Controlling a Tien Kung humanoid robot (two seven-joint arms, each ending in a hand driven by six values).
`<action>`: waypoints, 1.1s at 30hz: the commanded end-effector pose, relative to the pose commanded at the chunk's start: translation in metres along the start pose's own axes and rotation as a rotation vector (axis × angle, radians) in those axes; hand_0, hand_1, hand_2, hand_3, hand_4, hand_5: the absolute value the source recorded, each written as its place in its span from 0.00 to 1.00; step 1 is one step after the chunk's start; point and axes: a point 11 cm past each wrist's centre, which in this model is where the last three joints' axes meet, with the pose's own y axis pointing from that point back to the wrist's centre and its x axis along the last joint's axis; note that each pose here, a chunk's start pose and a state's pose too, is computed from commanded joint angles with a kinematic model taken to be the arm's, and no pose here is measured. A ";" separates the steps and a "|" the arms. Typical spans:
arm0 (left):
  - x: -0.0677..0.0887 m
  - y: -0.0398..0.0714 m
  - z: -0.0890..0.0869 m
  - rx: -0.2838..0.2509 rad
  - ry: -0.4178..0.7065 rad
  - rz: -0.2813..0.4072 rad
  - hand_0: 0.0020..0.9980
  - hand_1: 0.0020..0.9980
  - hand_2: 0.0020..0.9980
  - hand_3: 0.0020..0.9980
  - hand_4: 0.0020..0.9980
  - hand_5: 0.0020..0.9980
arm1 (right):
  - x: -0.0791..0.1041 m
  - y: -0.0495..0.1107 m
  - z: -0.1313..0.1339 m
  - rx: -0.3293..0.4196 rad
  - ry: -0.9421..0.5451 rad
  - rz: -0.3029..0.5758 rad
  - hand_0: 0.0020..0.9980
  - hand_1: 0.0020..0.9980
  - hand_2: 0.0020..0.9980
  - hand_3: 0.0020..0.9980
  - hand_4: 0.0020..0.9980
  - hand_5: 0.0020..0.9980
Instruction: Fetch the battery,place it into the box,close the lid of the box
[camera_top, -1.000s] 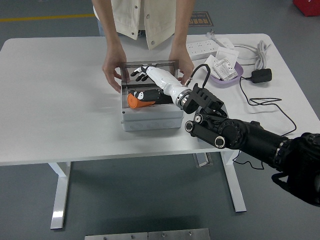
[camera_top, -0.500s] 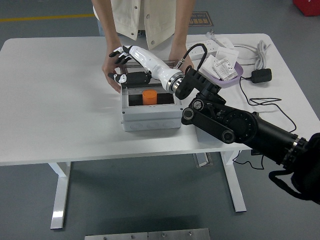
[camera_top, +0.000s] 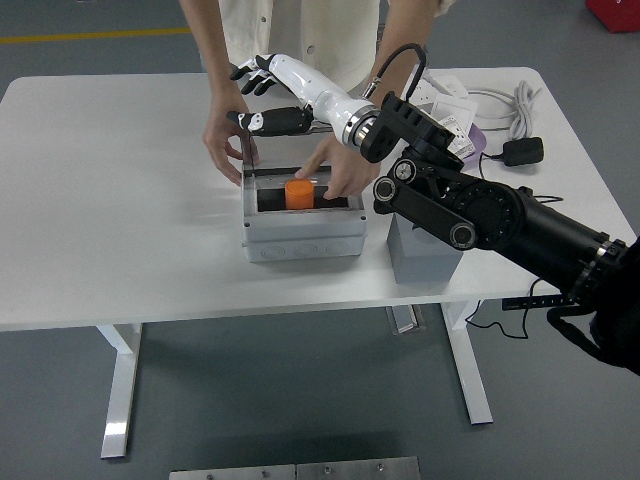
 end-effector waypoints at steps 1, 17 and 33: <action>0.000 0.000 0.000 0.000 0.000 0.000 0.57 0.59 0.50 0.56 0.52 0.00 | 0.000 0.000 0.001 -0.002 0.000 0.001 0.86 0.69 0.68 0.77 0.78 0.47; 0.004 0.001 0.003 -0.003 -0.002 0.006 0.57 0.59 0.50 0.56 0.52 0.00 | 0.003 -0.005 0.014 -0.049 -0.011 -0.006 0.87 0.71 0.70 0.78 0.80 0.51; 0.005 0.002 0.005 -0.007 -0.002 0.007 0.57 0.59 0.50 0.56 0.52 0.00 | -0.005 -0.003 0.045 -0.146 -0.016 -0.031 0.91 0.82 0.84 0.82 0.83 0.61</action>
